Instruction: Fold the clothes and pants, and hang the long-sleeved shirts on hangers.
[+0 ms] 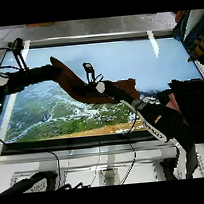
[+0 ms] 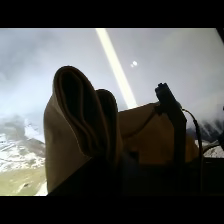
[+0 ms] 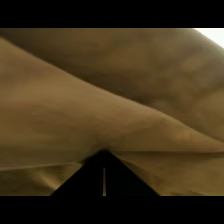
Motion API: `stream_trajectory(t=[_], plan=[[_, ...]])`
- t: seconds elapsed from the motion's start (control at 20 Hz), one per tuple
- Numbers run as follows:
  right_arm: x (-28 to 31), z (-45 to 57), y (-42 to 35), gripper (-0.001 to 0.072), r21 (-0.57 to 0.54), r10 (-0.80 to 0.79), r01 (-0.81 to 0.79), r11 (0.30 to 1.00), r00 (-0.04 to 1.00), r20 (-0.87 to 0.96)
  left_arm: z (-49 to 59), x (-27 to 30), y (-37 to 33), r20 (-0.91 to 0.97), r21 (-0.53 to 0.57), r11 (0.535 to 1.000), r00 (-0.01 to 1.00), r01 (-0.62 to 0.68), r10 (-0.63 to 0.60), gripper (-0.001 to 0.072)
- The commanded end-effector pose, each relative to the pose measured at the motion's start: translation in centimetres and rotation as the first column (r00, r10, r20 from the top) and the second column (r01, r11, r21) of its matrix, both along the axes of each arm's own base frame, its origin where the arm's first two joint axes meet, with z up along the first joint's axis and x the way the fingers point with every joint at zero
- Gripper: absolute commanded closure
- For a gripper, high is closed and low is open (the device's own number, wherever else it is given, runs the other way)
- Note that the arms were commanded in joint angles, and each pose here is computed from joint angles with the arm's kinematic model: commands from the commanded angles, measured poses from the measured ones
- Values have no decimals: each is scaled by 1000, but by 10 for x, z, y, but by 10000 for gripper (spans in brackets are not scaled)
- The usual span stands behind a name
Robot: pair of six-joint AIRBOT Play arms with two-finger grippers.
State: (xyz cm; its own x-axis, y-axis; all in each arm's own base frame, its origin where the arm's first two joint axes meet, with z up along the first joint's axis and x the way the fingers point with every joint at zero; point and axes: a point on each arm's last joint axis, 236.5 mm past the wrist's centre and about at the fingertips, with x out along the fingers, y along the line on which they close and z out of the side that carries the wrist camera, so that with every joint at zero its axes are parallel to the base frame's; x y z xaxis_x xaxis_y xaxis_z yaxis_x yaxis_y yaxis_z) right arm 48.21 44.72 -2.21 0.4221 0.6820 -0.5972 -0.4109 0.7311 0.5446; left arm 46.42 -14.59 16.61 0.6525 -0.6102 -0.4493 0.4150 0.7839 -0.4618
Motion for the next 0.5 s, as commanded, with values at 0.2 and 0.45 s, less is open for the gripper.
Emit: stream_trajectory(t=[0.2, 0.45], plan=[[56, -6, -147, 699, -174, -104, 88, 981, 991, -86, -23, 15, -86, -35, -141, 989, 999, 34, -39, 690], [59, 19, -300, 699, -225, -253, 200, 954, 937, -240, -30, 7, -203, -6, -274, 961, 999, 34, -38, 690]])
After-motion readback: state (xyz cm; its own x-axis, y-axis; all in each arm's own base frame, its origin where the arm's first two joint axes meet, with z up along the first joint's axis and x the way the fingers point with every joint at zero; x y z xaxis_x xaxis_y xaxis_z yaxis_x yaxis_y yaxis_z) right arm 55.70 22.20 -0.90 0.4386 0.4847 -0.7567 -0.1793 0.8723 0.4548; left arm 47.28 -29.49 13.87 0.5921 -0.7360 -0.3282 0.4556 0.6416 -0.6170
